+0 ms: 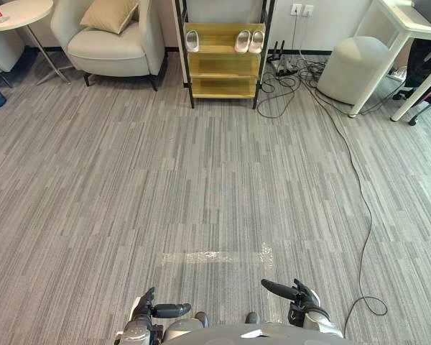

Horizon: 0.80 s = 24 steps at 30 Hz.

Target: Organize the slippers on the shoe rack

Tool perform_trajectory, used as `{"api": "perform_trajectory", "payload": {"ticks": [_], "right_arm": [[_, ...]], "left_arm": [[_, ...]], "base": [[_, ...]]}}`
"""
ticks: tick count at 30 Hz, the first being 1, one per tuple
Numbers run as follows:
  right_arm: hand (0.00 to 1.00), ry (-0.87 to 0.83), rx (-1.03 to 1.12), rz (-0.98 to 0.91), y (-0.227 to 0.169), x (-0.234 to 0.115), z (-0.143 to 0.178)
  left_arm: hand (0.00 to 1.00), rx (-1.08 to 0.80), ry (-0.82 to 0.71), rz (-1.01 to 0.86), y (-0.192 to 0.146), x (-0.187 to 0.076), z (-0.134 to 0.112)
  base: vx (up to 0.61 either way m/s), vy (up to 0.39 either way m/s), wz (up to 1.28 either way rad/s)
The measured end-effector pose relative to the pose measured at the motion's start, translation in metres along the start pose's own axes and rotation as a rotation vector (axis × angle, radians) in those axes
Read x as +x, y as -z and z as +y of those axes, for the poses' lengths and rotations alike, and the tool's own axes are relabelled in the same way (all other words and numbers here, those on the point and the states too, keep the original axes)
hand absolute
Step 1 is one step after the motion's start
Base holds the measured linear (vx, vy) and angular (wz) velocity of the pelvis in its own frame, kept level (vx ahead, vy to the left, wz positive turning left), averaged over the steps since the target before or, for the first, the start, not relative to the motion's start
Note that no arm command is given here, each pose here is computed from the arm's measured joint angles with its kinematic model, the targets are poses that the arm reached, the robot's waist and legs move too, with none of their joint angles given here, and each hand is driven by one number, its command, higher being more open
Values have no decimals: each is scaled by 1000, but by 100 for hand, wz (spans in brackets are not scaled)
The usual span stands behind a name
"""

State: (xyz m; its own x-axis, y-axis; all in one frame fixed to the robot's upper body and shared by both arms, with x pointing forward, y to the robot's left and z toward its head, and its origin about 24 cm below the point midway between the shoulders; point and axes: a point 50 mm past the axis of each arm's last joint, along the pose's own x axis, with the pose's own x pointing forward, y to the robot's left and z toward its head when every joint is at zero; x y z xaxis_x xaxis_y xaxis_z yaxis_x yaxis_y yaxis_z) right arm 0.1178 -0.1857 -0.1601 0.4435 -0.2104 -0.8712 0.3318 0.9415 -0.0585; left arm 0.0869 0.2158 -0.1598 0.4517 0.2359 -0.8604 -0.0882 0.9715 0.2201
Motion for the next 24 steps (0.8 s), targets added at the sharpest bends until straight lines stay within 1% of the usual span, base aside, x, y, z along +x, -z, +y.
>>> {"api": "perform_trajectory", "payload": {"ticks": [11, 14, 19, 22, 24], "right_arm": [[100, -16, -20, 4, 0, 0, 3], [100, -9, -22, -9, -5, 1, 0], [100, -9, -17, -41, -11, 1, -1], [100, -1, -24, -50, -14, 2, -5], [100, 7, -31, -72, -25, 4, -9]], "left_arm": [[100, 0, 1, 0, 0, 0, 3], [100, -19, 2, 1, -1, 0, 1], [100, 16, -7, 0, -5, 3, 8], [100, 14, 2, -6, -9, 4, 4], [100, 5, 17, -9, -11, 4, -3]], "base": [[-17, 4, -8], [26, 137, -26], [124, 125, 8], [174, -28, 40], [299, -122, 27]]}}
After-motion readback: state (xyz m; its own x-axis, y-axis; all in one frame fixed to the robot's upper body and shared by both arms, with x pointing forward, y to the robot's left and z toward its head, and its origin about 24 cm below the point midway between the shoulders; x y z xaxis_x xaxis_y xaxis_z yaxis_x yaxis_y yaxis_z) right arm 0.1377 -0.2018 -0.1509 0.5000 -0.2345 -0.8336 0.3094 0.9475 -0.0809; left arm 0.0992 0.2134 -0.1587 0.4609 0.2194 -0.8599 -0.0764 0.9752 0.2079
